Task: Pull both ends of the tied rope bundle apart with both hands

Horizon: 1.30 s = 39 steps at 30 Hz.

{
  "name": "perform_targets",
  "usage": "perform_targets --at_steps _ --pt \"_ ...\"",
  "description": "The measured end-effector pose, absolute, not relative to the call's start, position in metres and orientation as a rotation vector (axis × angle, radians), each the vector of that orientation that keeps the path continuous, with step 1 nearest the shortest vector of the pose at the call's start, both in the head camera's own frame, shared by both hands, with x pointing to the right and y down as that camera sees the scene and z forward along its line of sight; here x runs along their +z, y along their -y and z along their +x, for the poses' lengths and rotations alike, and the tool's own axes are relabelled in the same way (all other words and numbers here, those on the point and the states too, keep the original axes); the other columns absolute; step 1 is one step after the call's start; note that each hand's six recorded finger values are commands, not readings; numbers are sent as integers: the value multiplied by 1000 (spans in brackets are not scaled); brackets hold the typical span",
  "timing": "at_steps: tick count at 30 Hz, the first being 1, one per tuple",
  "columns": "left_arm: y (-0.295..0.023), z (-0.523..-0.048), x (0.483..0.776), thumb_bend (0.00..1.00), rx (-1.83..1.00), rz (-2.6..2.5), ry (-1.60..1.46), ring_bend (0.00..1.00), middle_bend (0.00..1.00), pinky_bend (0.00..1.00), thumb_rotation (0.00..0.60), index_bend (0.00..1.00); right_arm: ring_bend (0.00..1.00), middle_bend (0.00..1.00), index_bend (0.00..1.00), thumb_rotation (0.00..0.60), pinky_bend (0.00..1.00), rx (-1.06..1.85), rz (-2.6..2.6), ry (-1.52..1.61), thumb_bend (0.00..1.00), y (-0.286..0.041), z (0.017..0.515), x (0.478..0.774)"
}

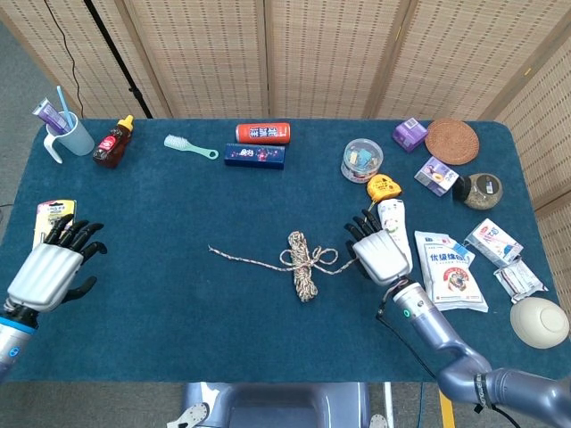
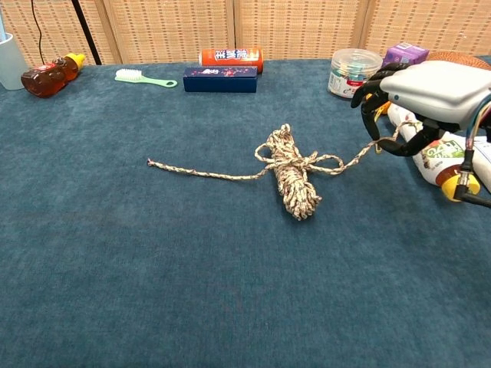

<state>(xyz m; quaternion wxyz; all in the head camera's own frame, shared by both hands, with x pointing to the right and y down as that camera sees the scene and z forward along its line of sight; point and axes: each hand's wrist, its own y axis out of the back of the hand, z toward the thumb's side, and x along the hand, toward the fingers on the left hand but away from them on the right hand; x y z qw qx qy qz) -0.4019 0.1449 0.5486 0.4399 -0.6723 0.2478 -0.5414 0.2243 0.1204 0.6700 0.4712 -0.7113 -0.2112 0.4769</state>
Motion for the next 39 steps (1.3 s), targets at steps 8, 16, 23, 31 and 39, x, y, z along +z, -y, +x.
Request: perform_targets --at_steps 8,16,23,31,39 --pt "-132 -362 580 269 -1269 -1718 -466 128 189 0 600 445 134 213 638 600 0 1157 -1743 526 543 -126 223 662" --pt "-119 -333 607 275 -1228 -1759 -388 131 195 0 600 451 139 213 639 600 0 1166 -1741 528 543 -127 224 661" --pt "-112 -310 628 276 -1201 -1777 -360 130 195 0 600 490 144 217 640 600 0 1175 -1741 523 544 -127 224 663" --pt "-106 -284 657 277 -1206 -1815 -327 122 195 0 600 491 143 217 640 600 0 1175 -1748 524 546 -127 222 665" --pt "-101 -257 680 283 -1192 -1809 -286 118 196 0 600 492 143 217 640 600 0 1172 -1753 528 546 -128 221 665"
